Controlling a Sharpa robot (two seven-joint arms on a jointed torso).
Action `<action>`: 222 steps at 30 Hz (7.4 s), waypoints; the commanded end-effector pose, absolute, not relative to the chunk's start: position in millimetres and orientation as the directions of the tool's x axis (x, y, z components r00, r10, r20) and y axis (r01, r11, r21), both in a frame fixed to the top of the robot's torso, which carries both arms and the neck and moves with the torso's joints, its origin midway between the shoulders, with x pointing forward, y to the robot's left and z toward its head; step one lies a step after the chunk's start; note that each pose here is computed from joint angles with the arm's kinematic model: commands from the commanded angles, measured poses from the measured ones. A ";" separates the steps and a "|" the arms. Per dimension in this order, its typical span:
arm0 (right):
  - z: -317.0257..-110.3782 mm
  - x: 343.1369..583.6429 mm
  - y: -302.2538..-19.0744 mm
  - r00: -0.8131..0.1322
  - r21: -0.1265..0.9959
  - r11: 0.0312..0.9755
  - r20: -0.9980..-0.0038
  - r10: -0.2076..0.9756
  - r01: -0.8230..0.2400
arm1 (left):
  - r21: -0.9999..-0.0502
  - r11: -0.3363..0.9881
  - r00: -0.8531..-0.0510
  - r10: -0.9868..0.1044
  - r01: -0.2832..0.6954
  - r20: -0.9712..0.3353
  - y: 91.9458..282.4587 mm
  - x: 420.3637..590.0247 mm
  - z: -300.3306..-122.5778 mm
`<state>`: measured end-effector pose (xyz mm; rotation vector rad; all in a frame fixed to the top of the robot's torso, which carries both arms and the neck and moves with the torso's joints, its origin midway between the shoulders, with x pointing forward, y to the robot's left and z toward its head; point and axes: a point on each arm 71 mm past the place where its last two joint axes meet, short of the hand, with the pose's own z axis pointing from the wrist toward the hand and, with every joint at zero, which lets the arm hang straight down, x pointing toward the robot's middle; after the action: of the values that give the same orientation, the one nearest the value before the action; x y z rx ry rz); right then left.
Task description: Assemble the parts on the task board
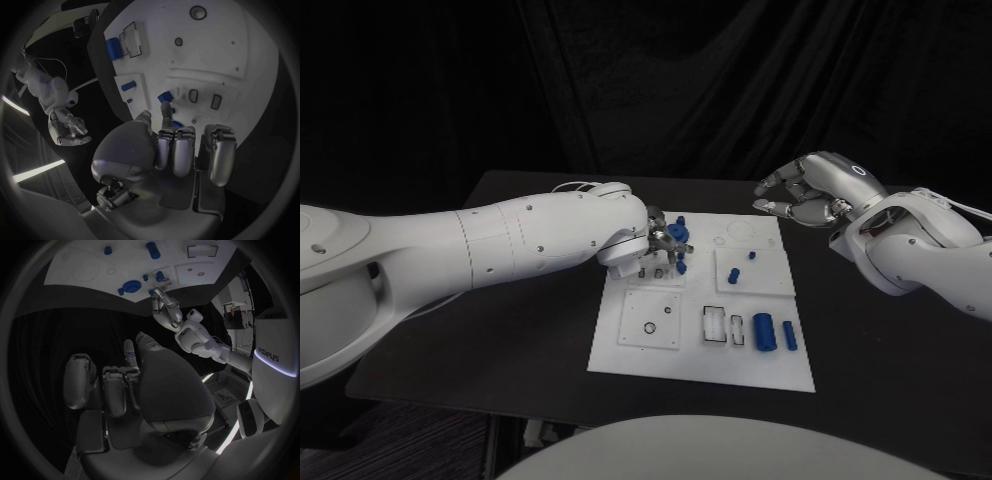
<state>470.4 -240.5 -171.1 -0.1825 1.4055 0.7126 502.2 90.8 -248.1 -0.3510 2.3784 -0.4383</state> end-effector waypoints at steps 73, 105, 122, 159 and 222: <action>-177.4 470.9 -238.5 -0.065 0.305 0.803 -0.946 0.318 -0.512 | -0.375 0.919 -0.779 -0.321 -0.119 -0.539 79.3 500.6 -269.8; -179.2 470.7 -238.5 -0.087 0.308 0.809 -0.948 0.307 -0.501 | -0.383 0.915 -0.774 -0.332 -0.125 -0.539 84.1 499.9 -271.8; -180.0 470.3 -239.4 -0.097 0.309 0.812 -0.948 0.302 -0.494 | -0.387 0.913 -0.771 -0.341 -0.133 -0.539 91.6 498.9 -272.3; -182.4 470.9 -242.8 -0.108 0.310 0.822 -0.949 0.295 -0.477 | -0.392 0.905 -0.757 -0.371 -0.166 -0.537 119.3 492.3 -271.8; -185.2 471.9 -241.8 -0.120 0.311 0.828 -0.950 0.288 -0.467 | -0.335 0.937 -0.760 -0.289 -0.099 -0.583 119.6 492.3 -271.3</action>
<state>471.8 -241.0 -183.6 -0.1568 1.5541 0.6617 494.4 121.9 -269.8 -0.2892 2.4088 -0.3739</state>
